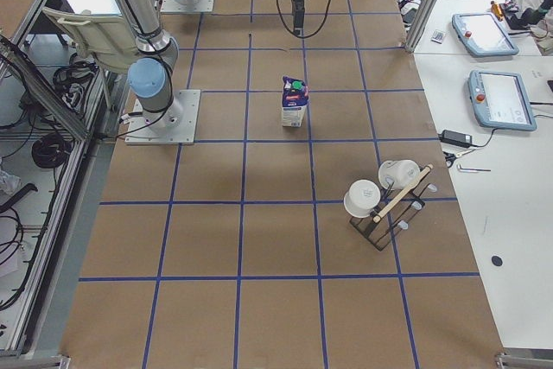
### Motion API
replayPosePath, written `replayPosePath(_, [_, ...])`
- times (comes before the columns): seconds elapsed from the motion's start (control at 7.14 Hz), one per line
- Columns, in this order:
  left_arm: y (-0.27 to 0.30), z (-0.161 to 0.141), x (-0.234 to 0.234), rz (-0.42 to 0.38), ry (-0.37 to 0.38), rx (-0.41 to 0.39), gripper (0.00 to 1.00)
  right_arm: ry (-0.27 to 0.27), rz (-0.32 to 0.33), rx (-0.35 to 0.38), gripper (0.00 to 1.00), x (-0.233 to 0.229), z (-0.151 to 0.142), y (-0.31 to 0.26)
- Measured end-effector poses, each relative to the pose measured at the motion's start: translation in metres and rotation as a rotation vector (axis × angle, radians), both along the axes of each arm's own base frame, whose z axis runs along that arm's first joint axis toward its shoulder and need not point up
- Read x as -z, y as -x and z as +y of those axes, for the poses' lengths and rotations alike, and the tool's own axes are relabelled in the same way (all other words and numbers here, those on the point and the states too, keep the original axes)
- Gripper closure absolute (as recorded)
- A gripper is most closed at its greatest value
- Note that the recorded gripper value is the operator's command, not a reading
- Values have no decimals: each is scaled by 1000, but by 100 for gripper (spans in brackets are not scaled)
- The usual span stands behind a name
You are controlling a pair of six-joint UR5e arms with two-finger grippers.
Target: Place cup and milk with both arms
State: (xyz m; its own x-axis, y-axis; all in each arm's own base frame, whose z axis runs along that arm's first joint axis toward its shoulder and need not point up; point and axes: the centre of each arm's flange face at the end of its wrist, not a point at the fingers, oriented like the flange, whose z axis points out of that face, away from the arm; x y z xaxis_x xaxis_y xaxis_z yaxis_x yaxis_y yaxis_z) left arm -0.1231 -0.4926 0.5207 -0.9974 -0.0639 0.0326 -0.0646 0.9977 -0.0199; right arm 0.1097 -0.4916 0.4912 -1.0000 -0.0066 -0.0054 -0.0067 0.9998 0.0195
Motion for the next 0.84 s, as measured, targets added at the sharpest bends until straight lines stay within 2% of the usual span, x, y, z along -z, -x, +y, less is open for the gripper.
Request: replayPosePath(0.84, [-1, -1, 2, -1, -4, -2, 0, -7, 12, -8, 0, 0, 1, 2])
